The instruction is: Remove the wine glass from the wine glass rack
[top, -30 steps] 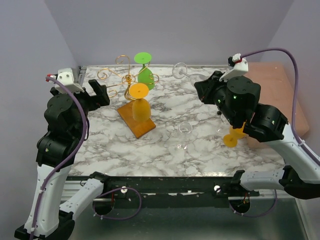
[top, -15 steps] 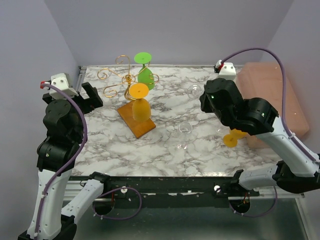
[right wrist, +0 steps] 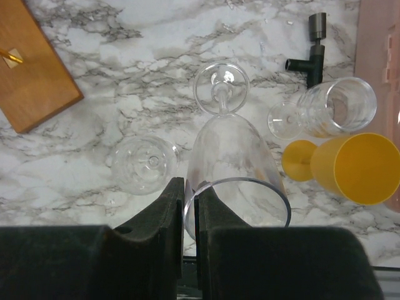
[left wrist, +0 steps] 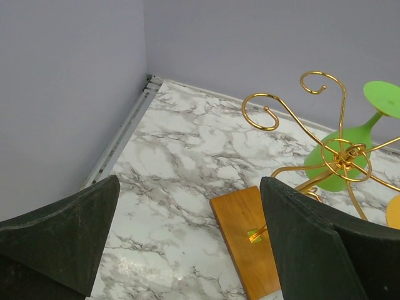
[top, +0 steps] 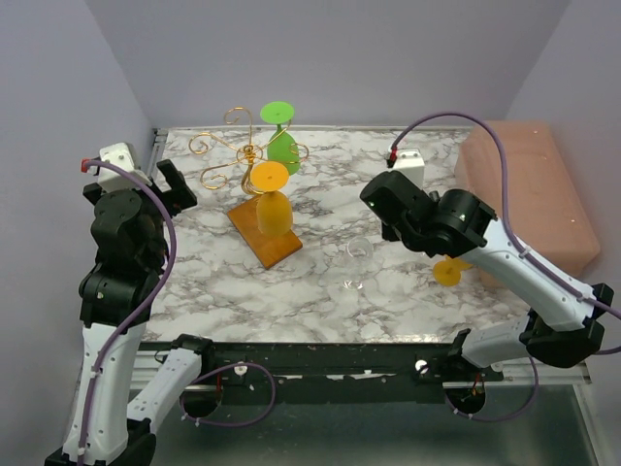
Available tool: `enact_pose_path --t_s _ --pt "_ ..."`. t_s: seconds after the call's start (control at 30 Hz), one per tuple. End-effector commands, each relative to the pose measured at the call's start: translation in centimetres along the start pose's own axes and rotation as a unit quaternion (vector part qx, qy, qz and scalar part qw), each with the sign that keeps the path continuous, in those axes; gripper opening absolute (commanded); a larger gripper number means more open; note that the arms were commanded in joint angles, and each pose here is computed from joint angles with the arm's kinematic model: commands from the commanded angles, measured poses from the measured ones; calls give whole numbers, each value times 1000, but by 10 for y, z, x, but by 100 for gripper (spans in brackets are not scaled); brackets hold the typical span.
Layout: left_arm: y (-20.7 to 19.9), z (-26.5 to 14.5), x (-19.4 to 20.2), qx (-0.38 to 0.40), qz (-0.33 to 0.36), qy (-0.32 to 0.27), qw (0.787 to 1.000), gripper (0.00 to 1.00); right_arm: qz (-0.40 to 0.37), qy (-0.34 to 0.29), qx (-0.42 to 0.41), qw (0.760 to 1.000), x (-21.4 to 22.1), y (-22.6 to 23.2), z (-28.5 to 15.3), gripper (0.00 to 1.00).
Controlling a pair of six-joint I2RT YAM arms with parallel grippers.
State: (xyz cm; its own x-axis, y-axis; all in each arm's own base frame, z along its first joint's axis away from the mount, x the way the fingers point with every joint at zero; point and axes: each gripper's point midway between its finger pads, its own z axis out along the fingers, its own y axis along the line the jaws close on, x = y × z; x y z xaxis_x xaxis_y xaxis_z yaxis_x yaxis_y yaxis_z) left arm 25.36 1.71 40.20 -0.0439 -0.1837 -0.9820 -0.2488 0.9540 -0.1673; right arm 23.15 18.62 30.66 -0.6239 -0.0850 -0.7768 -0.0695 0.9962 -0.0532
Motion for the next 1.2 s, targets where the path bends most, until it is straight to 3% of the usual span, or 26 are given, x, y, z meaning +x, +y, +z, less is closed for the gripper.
enact_pose_path --t_s 0.0,0.27,0.53,1.17 --pt "-2 1 -6 8 -9 -12 1000 97 -10 23 -20 999 19 4 4 1" --pt "0 2 -5 8 -14 -11 1000 97 -40 73 -20 996 49 5 33 1" --pt "0 4 -2 7 -12 -8 1000 96 -7 83 -40 996 38 -12 61 1" --pt "1 8 3 11 -18 -1 1000 96 -47 186 -81 978 59 6 96 1"
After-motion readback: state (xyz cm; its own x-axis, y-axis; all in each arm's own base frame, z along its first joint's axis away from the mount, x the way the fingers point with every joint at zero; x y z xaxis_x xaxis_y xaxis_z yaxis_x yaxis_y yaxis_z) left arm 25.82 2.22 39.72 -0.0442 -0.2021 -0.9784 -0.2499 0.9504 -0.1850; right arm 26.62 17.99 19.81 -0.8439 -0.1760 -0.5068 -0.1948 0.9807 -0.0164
